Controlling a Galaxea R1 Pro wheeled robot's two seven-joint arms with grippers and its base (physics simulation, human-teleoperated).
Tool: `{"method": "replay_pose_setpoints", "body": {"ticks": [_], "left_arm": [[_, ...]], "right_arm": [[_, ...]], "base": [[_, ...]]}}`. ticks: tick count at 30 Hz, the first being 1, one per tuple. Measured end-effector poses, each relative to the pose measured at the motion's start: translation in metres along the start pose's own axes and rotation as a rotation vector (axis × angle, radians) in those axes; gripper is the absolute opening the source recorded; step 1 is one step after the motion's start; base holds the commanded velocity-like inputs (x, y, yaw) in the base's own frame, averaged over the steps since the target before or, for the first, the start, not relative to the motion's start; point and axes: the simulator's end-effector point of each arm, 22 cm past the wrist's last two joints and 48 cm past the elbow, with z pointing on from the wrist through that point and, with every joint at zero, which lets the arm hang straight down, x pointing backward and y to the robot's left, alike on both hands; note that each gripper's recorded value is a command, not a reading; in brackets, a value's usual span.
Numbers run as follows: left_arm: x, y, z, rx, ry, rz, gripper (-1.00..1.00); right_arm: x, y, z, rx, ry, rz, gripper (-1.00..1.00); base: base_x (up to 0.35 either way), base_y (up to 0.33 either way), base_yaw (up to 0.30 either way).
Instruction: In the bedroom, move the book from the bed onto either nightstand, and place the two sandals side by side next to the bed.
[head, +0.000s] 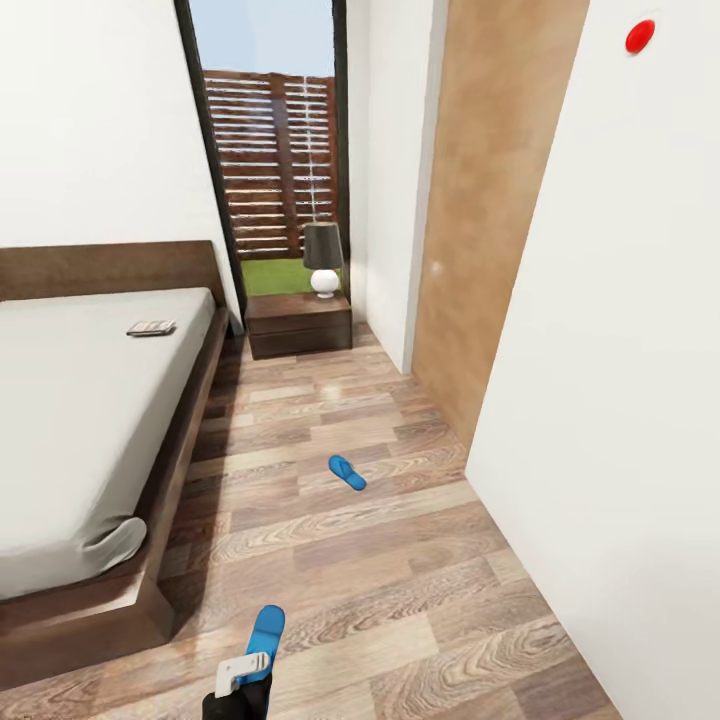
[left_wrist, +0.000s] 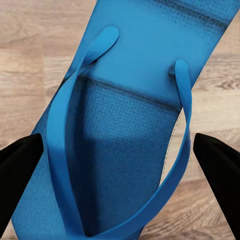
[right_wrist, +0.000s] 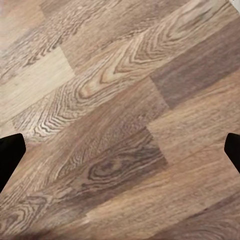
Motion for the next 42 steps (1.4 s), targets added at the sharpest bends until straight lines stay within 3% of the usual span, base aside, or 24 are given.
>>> {"method": "replay_pose_setpoints", "body": {"ticks": [12,29,42], "left_arm": [[0.004,0.001,0.0008,-0.002,0.008,-0.001,-1.0],[0.0046,0.0009,0.0009,-0.002,0.01,-0.001,-1.0],[0.0045,0.001,0.0008,-0.002,0.01,-0.001,-1.0]], "right_arm": [[0.0031,-0.0015,0.0002,0.004,0.007,0.002,1.0],[0.0031,-0.0016,0.0002,0.004,0.007,0.003,1.0],[0.0033,-0.0016,0.0001,0.004,0.008,0.002,1.0]], "base": [[0.027,-0.004,0.179],[0.174,-0.044,0.009],[0.228,0.115,0.0]]}}
